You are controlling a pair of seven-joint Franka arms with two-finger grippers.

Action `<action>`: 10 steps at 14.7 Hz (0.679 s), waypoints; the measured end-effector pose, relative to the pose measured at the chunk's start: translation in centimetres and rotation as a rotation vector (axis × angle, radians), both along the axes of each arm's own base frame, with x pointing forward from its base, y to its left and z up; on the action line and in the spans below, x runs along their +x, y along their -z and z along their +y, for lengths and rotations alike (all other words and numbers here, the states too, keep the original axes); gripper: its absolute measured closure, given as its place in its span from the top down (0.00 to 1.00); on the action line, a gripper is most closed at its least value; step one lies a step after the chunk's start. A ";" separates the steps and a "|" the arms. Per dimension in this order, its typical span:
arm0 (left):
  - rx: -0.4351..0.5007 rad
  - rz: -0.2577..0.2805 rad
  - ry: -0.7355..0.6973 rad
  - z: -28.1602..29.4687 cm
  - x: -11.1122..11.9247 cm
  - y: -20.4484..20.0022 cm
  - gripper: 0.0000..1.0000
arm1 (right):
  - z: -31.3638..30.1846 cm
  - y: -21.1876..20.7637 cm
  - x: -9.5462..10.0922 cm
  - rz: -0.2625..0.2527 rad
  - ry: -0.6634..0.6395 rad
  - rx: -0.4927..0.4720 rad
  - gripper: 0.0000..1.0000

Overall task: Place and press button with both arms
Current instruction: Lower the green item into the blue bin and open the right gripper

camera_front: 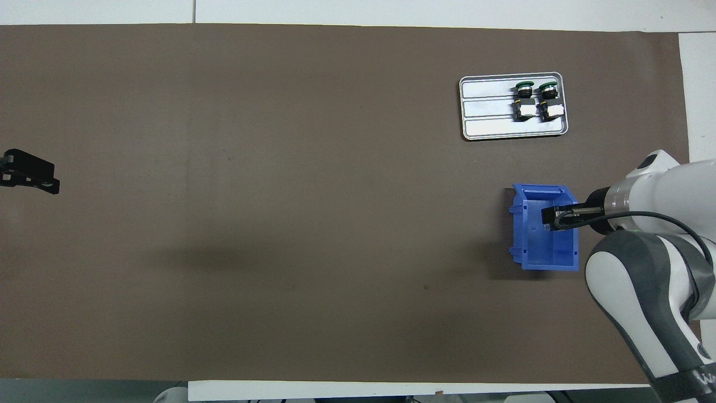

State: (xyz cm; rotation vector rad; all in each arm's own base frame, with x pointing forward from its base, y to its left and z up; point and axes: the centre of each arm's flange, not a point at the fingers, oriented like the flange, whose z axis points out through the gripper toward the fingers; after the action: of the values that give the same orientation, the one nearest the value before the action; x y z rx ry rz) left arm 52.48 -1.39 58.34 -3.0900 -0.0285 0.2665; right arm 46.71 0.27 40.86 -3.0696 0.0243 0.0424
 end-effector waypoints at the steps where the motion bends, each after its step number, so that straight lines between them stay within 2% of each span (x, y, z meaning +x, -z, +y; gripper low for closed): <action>1: -0.005 0.000 -0.002 0.0 0.0 0.0 1.00 | -0.3 0.9 -0.1 0.002 0.007 -0.001 0.35; 7: -0.017 -0.001 -0.005 -0.1 0.0 0.0 1.00 | 0.0 5.7 0.5 0.023 0.062 -0.010 0.35; 10: -0.019 -0.001 -0.004 -0.2 0.0 0.0 1.00 | 0.0 6.7 0.5 0.041 0.064 -0.011 0.35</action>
State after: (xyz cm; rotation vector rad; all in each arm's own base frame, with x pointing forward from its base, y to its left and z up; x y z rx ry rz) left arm 52.48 -1.54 58.36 -3.1091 -0.0319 0.2669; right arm 47.21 0.23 34.14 -3.0765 0.1247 0.1015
